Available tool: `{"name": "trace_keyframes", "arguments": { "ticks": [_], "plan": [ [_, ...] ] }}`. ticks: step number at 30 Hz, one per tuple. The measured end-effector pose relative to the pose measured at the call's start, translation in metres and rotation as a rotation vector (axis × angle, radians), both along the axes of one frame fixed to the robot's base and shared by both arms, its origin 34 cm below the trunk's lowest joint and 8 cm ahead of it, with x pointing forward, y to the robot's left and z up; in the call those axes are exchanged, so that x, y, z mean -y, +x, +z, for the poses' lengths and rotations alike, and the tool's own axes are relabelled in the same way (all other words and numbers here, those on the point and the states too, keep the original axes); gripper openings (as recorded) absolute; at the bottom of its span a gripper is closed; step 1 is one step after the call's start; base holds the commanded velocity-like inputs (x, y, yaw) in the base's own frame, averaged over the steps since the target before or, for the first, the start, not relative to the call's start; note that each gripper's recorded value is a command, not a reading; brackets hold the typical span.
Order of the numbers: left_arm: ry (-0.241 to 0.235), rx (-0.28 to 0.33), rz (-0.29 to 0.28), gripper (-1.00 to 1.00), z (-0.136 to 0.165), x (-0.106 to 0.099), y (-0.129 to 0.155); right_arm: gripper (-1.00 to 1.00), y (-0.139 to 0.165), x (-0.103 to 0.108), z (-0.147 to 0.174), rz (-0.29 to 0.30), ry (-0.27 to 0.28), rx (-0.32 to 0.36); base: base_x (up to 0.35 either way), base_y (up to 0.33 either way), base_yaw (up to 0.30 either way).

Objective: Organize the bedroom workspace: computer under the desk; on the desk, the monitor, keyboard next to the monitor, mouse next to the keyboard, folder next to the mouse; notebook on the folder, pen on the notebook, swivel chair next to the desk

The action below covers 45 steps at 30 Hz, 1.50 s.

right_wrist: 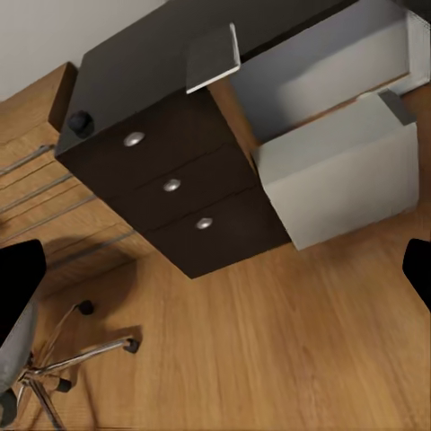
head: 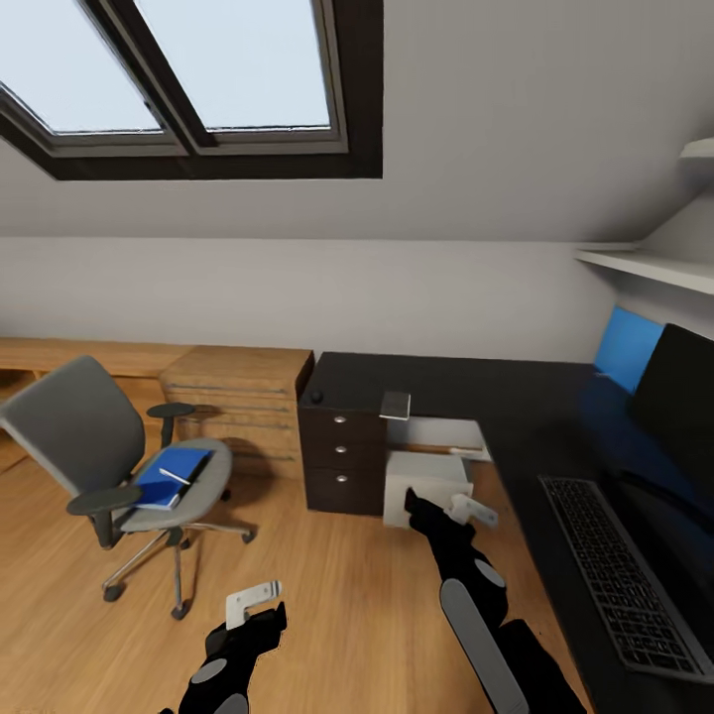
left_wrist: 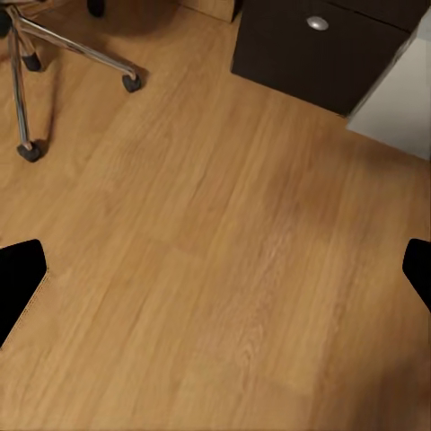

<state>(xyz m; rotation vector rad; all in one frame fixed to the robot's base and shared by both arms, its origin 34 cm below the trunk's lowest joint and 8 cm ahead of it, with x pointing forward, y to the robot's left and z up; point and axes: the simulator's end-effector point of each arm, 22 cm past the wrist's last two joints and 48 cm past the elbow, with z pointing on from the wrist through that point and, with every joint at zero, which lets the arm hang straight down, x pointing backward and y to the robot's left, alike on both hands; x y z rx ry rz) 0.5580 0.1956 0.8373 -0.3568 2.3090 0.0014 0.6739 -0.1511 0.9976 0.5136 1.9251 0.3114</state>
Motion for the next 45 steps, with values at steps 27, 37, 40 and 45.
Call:
{"name": "trace_keyframes", "arguments": {
  "ticks": [27, 37, 40, 45],
  "plan": [
    [-0.001, 0.025, -0.004, 1.00, 0.011, 0.002, 0.003, 1.00, -0.001, -0.001, 0.015, 0.002, -0.001, 0.028, 0.326, -0.022, 0.156],
    [-0.001, 0.037, -0.004, 1.00, 0.016, 0.002, 0.004, 1.00, 0.000, 0.002, 0.025, -0.015, 0.007, 0.059, 0.308, -0.170, 0.179],
    [-0.001, 0.040, -0.006, 1.00, 0.017, 0.003, 0.004, 1.00, 0.000, 0.003, 0.028, -0.023, 0.010, 0.069, 0.287, -0.204, 0.236],
    [-0.001, 0.043, -0.008, 1.00, 0.019, 0.004, 0.004, 1.00, 0.000, 0.004, 0.030, -0.027, 0.012, 0.077, 0.282, -0.209, 0.258]
  ]
}}
